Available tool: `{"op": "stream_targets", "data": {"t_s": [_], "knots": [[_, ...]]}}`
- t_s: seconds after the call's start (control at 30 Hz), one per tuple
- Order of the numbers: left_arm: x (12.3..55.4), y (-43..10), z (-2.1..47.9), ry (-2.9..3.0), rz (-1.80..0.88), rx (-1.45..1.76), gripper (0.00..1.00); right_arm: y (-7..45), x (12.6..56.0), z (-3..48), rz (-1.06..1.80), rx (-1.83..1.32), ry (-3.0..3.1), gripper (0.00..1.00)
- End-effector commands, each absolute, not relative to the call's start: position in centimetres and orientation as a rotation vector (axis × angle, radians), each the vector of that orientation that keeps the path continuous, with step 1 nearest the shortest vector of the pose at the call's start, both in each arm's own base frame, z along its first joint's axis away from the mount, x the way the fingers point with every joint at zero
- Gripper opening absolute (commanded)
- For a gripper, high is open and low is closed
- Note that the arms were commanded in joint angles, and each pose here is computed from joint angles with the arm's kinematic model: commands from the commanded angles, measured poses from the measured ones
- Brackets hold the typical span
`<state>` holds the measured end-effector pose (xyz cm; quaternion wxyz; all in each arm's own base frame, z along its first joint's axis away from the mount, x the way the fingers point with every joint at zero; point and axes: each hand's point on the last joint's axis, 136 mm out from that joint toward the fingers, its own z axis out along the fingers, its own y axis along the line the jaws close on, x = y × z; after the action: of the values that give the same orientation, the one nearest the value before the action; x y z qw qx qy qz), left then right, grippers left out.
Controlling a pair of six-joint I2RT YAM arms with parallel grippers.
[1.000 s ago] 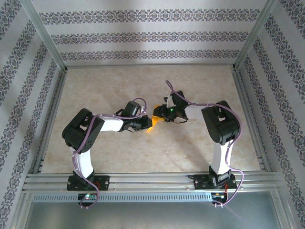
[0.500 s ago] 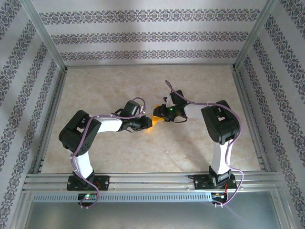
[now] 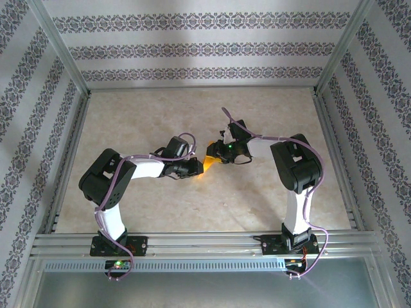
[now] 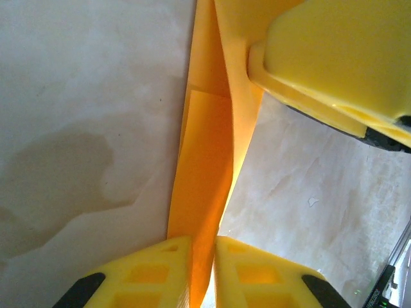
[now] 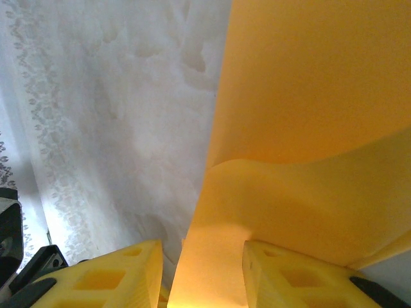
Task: Fold a paper plane with a square sheet of paper (pick it up from the middle)
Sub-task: Fold the wing for the fifth time at the center of the table.
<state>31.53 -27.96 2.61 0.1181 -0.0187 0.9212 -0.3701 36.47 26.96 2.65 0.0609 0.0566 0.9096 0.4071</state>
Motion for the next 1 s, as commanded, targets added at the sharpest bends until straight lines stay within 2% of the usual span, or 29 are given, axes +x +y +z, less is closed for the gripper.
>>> {"op": "stream_targets", "data": {"t_s": [0.0, 0.23, 0.47, 0.97], "knots": [[30.4, -27.3, 1.1, 2.752, -1.059, -0.049, 0.15, 24.8, 35.0, -2.0, 1.037, 0.262, 2.892, 0.41], [30.3, -27.1, 0.7, 2.77, -1.037, -0.048, 0.13, 24.7, 35.0, -2.1, 1.029, 0.27, 2.899, 0.41], [30.5, -27.2, 3.3, 2.725, -1.061, -0.032, 0.17, 24.6, 34.9, -2.3, 1.018, 0.281, 2.913, 0.4], [28.8, -26.4, 0.2, 2.836, -1.017, -0.077, 0.13, 24.3, 34.8, -2.8, 0.995, 0.294, 2.933, 0.4]]}}
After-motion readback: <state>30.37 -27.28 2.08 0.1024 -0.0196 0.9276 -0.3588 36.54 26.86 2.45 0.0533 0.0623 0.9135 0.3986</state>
